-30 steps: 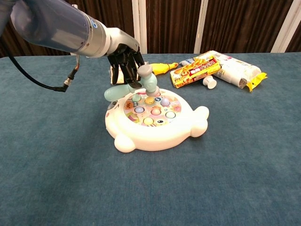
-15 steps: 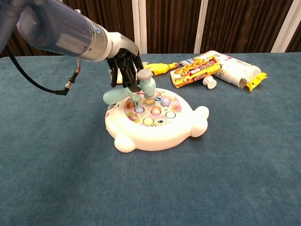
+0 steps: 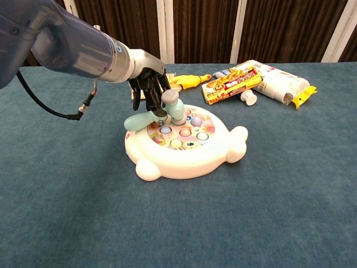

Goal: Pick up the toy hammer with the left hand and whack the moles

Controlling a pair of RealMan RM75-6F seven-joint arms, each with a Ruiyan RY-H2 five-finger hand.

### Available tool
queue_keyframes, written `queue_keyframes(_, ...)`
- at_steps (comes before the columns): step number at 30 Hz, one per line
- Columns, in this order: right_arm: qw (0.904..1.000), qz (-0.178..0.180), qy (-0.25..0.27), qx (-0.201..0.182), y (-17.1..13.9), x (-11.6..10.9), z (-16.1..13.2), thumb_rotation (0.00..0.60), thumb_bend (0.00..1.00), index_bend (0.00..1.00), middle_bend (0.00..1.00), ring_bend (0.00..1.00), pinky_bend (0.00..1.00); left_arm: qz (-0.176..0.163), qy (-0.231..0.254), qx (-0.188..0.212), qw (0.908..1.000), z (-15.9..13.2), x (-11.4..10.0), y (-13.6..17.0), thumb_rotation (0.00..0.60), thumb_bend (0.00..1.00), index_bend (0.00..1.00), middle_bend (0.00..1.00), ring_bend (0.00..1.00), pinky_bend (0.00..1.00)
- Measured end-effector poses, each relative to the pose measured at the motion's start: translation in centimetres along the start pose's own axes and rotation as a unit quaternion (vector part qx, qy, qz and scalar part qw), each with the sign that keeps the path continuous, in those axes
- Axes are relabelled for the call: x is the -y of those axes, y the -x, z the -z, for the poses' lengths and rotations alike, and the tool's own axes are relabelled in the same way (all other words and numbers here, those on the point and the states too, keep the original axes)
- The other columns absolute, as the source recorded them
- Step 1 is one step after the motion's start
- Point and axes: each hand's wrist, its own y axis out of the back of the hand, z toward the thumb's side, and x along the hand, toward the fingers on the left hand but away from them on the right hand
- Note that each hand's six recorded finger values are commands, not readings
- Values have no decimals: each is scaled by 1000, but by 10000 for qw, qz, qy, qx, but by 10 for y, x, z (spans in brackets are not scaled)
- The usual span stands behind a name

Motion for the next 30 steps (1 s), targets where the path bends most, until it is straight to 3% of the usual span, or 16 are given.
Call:
queue_keyframes(10,10000,1,9,-4,0,0,0,600,249,0,0,0,0,-100,59,65,9999,-3,-9,5,600,656,615,561,407,521)
queue_keyframes(17,10000,-13,-1,-18,-1,0,-1,600,249,0,0,0,0,-322,217,200,9990,-4,-30,18,600,655,613,561,406,521)
queue_keyframes(23,9999,-15,-42,-96,-1,1,-5,600,249,0,0,0,0,-390,177,204,9989,19,-39,37,600,656,612,560,406,521)
queue_keyframes(30,9998,11,-96,-158,-2,1,-8,600,250,0,0,0,0,-359,-158,103,9992,71,-31,58,600,656,609,560,406,520)
